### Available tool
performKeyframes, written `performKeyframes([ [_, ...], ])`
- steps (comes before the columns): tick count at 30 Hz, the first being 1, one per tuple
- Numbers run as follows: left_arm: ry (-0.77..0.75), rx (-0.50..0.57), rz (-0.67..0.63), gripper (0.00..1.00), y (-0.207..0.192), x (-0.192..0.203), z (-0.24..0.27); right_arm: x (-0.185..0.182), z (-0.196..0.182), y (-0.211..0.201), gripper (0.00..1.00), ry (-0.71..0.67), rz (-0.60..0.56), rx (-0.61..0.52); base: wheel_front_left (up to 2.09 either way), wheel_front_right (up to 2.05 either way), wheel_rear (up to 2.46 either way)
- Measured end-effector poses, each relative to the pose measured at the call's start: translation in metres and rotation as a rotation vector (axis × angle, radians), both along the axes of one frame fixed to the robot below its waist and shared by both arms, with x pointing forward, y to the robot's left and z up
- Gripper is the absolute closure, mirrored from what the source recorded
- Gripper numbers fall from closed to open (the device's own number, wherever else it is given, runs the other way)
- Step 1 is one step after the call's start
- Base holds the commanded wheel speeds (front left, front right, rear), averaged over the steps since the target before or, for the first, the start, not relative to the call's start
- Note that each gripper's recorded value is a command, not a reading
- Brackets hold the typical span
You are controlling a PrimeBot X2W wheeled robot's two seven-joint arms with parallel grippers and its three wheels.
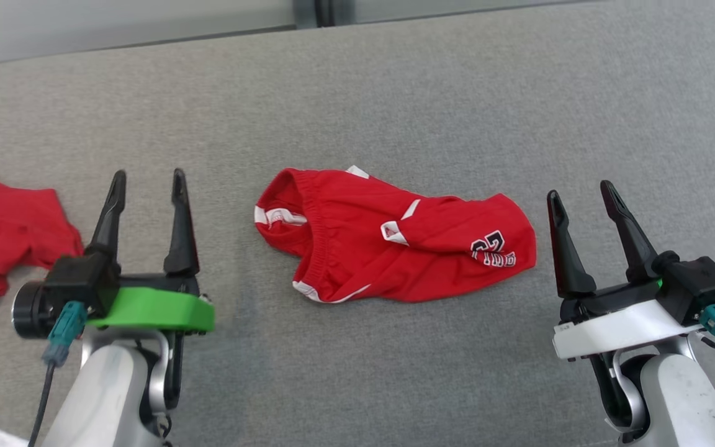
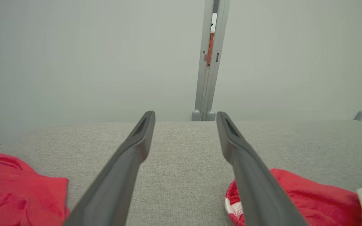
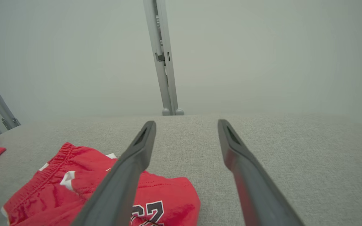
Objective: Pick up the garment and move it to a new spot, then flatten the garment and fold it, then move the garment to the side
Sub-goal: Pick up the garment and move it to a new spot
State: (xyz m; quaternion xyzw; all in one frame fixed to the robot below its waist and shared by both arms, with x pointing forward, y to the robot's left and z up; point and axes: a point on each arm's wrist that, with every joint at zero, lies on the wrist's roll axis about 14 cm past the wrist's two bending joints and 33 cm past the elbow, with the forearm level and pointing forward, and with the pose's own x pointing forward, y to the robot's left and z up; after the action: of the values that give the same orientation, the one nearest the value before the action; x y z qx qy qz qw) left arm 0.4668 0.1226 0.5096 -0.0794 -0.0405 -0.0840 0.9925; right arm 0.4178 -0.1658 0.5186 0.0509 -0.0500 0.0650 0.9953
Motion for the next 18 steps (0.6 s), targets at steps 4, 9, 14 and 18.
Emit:
performKeyframes([
  [4,-0.006,0.027,0.044,0.00,0.019,-0.016,0.003,-0.004,0.005,0.007,0.00,-0.006,0.021,0.001,0.00,0.00,0.00],
  [9,0.003,0.046,0.050,0.00,0.024,-0.034,0.001,-0.015,0.003,0.007,0.00,0.012,0.020,0.002,0.00,0.00,0.00],
  [14,0.015,0.053,0.044,0.00,0.025,-0.049,-0.002,-0.028,0.002,0.004,0.00,0.026,0.009,0.011,0.00,0.00,0.00],
  [18,0.037,0.062,0.027,0.00,0.022,-0.062,-0.008,-0.039,0.002,0.003,0.00,0.036,0.001,0.016,0.00,0.00,0.00],
])
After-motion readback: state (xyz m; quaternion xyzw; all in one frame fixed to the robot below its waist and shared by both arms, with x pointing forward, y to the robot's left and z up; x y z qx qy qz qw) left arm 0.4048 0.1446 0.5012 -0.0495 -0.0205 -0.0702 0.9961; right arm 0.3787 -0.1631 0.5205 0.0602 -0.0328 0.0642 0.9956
